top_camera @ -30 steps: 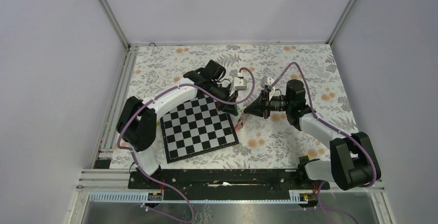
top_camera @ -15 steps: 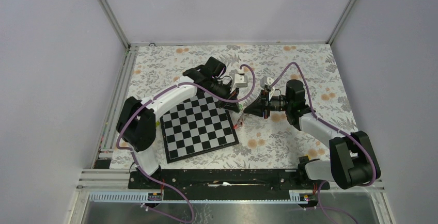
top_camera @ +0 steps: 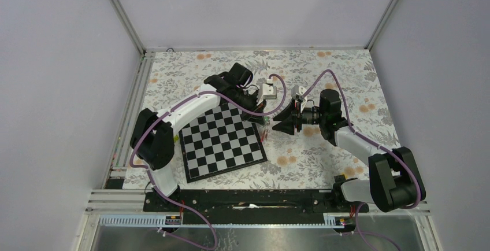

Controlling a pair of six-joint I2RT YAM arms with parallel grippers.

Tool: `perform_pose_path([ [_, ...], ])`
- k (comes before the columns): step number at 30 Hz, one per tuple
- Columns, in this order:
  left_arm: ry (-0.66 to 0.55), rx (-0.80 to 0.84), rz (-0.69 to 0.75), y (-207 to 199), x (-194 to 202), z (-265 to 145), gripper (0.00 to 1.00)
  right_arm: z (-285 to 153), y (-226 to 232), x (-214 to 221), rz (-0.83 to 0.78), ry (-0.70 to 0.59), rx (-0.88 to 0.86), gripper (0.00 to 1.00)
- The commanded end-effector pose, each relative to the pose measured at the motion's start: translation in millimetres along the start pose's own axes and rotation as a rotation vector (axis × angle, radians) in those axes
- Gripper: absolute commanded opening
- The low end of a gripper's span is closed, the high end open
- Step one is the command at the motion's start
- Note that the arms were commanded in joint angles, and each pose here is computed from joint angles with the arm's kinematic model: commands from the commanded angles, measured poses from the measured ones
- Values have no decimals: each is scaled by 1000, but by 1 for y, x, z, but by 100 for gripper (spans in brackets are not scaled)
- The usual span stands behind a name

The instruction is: Put the keys on the keyring

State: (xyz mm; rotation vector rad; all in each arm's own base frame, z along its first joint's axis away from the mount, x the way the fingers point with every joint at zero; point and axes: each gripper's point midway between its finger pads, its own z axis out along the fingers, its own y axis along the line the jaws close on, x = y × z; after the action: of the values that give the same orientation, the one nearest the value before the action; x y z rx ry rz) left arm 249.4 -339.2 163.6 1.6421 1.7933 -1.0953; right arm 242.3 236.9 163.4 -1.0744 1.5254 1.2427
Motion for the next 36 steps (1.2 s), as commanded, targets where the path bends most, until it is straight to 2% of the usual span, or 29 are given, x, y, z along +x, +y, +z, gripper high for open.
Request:
perform_pose_path([
  [1,-53,-42,85,0,-28,-17,0,-3,-6,-23,-93,-31,28,55],
  [8,-78,-29,60,-5,-35,-19,0,-2,-9,-22,-69,-46,43,72],
  [17,-176,-147,-70,14,-60,-22,0,-1,-15,-13,-33,-37,94,85],
  [22,-194,-181,-133,28,-67,-17,0,-7,-22,-21,-31,-55,159,87],
  [27,-223,-202,-186,52,-83,-8,0,-41,-43,-42,36,-100,264,86],
  [30,-254,-167,-236,65,-101,3,0,-62,-53,-48,74,-113,333,85],
  [36,-306,-83,-234,77,-143,33,0,-95,-69,-48,132,-152,476,86],
])
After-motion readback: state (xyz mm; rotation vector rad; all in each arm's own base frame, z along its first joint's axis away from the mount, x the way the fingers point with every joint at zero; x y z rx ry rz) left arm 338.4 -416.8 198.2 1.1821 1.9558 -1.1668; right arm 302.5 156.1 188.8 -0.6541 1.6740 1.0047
